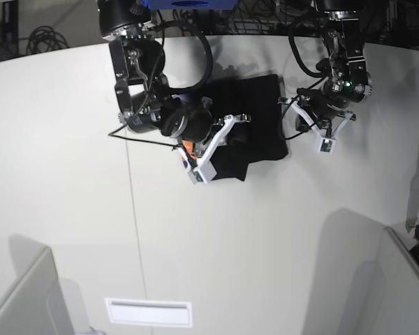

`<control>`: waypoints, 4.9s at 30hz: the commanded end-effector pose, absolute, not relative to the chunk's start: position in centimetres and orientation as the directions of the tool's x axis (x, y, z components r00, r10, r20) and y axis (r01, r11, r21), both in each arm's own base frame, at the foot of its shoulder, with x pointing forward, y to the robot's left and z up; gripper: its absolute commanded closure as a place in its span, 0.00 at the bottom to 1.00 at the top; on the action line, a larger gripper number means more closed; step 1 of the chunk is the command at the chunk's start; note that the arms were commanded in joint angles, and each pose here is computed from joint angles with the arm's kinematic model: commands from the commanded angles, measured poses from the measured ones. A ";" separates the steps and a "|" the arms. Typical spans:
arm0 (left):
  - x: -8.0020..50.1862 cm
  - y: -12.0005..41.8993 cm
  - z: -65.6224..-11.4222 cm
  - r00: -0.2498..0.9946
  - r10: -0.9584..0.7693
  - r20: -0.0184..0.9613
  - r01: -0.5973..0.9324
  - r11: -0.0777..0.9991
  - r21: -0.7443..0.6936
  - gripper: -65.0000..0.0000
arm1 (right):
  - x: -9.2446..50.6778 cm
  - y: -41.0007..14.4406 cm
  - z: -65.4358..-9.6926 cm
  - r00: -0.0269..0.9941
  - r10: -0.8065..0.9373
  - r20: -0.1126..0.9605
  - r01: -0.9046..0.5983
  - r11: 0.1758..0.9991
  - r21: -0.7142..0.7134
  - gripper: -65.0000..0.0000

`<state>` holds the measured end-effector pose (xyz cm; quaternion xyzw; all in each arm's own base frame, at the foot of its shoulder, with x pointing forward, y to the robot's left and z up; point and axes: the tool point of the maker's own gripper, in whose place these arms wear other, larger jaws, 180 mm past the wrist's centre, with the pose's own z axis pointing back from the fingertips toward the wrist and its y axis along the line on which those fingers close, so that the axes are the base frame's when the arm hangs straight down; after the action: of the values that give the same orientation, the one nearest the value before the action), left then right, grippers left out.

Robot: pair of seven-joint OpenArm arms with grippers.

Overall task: Fold the T-shirt properly
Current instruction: 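Fold both ends of the strip inward toward each other, then hold the bundle with the right gripper and flip it over, then press and tuck the bundle's edges with the left gripper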

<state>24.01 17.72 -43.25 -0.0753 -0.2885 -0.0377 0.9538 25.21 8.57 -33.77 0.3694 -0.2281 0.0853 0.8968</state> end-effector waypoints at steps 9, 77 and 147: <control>23.2 18.3 -43.7 0.855 -0.043 0.517 0.110 0.989 -0.099 1.00 | 25.4 10.1 -33.9 0.902 -0.042 0.430 -0.301 0.653 0.695 1.00; 18.3 20.7 -35.8 0.722 0.163 0.672 0.128 0.924 -0.361 0.46 | 27.8 0.2 -33.5 0.807 -0.081 0.585 -0.257 0.844 0.471 1.00; 27.8 -0.9 -41.6 -0.243 -0.934 0.261 0.934 -0.153 0.322 1.00 | 20.0 -22.7 -38.7 0.595 -0.617 0.516 0.498 0.786 0.366 1.00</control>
<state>27.99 -1.05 -41.74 0.0021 -0.2176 -0.7533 0.6207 19.55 -22.37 -39.55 0.0947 -0.3063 -0.3189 0.8919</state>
